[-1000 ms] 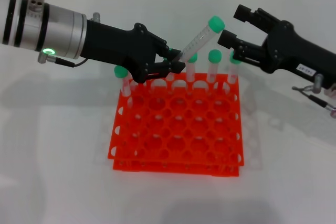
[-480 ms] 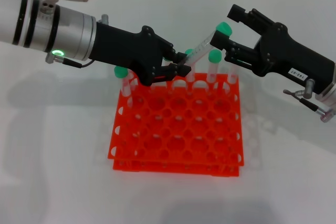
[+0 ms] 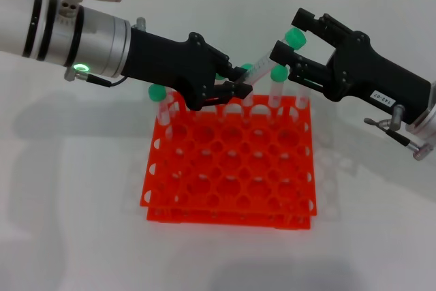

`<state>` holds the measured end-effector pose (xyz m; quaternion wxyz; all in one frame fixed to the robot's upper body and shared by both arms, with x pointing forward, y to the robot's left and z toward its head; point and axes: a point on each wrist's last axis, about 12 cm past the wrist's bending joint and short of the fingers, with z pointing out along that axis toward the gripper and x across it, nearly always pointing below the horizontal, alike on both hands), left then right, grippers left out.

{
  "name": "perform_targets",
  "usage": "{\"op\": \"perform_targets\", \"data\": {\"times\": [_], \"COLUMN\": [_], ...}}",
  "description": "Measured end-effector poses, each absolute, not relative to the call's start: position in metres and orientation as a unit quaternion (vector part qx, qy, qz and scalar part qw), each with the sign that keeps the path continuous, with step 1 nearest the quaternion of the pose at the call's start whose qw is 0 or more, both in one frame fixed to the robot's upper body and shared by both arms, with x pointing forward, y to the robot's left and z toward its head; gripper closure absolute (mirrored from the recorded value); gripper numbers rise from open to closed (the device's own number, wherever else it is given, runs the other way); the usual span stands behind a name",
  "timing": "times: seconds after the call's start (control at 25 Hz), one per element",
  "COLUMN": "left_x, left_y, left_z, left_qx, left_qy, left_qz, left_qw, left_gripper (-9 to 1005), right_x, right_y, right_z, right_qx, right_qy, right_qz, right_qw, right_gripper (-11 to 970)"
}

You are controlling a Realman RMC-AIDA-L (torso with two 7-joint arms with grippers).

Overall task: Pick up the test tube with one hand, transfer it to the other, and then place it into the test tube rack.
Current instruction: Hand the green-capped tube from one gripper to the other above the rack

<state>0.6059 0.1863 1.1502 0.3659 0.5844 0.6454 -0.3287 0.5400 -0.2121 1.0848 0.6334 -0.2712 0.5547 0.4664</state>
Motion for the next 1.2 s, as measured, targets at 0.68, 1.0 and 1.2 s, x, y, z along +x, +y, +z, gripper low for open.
{"op": "perform_targets", "data": {"times": [0.68,1.0,1.2], "left_x": [0.6071,0.6068,0.6069], "left_y": [0.184,0.1826,0.1828], "left_z": [1.1513,1.1501,1.1502], "left_qx": [0.586,0.589,0.589], "left_qy": [0.644,0.644,0.644], "left_qz": [-0.327,-0.325,-0.324], "left_qw": [0.367,0.365,0.364], "left_gripper": [762,759,757], "right_x": [0.5412,0.5443,0.5448], "right_y": [-0.2124,-0.2114,-0.2113], "right_z": [1.0846,1.0846,1.0846], "right_qx": [-0.273,-0.274,-0.274], "right_qy": [0.556,0.561,0.562], "right_qz": [0.461,0.457,0.456], "right_qw": [0.635,0.633,0.634], "right_gripper": [542,656,696]}}
